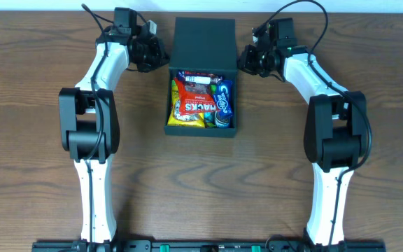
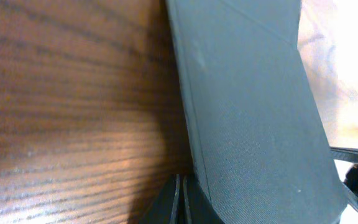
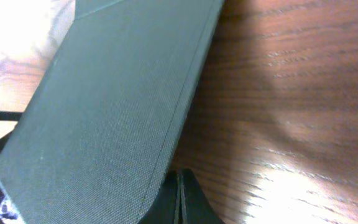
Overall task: Pack container
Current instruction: 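Swing the lid down over the box with both grippers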
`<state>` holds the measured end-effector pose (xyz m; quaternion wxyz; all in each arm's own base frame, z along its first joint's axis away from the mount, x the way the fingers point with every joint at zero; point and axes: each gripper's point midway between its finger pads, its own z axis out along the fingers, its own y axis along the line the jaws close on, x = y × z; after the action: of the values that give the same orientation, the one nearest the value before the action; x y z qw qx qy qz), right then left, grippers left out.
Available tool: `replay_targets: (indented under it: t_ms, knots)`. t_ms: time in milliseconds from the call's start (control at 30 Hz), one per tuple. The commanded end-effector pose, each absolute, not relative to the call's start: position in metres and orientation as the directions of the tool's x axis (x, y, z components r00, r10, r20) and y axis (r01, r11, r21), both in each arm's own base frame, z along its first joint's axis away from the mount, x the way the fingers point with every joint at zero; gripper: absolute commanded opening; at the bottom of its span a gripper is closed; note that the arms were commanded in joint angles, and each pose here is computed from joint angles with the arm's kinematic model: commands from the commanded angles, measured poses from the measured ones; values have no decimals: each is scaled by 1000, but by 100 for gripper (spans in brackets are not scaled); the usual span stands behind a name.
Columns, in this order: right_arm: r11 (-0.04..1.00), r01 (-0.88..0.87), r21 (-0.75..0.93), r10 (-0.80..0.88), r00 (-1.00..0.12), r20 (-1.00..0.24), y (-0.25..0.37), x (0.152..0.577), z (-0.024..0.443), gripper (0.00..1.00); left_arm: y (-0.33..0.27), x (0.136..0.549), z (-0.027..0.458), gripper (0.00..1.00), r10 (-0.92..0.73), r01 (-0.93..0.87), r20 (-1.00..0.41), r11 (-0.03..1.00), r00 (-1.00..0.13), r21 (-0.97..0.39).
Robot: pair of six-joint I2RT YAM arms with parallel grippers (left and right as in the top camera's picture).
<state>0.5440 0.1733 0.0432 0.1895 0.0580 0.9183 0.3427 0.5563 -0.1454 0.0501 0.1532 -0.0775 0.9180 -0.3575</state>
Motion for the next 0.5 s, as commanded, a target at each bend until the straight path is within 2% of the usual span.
replay_targets:
  t_ms: [0,167,467]
  knots:
    - [669,-159,726,131,-936,-326,199,533,56,1,-164,559,69,6,-168,112,-289,656,-942,-746]
    - [605,-304,736,53,-907,-418,208,529,83,1,-160,562,80,6,-150,165,-328,631,-933,-758]
    - [585,-519,623,-14,-775,-632,210,525,167,1,-150,560,123,6,-100,300,-448,612,-888,-732]
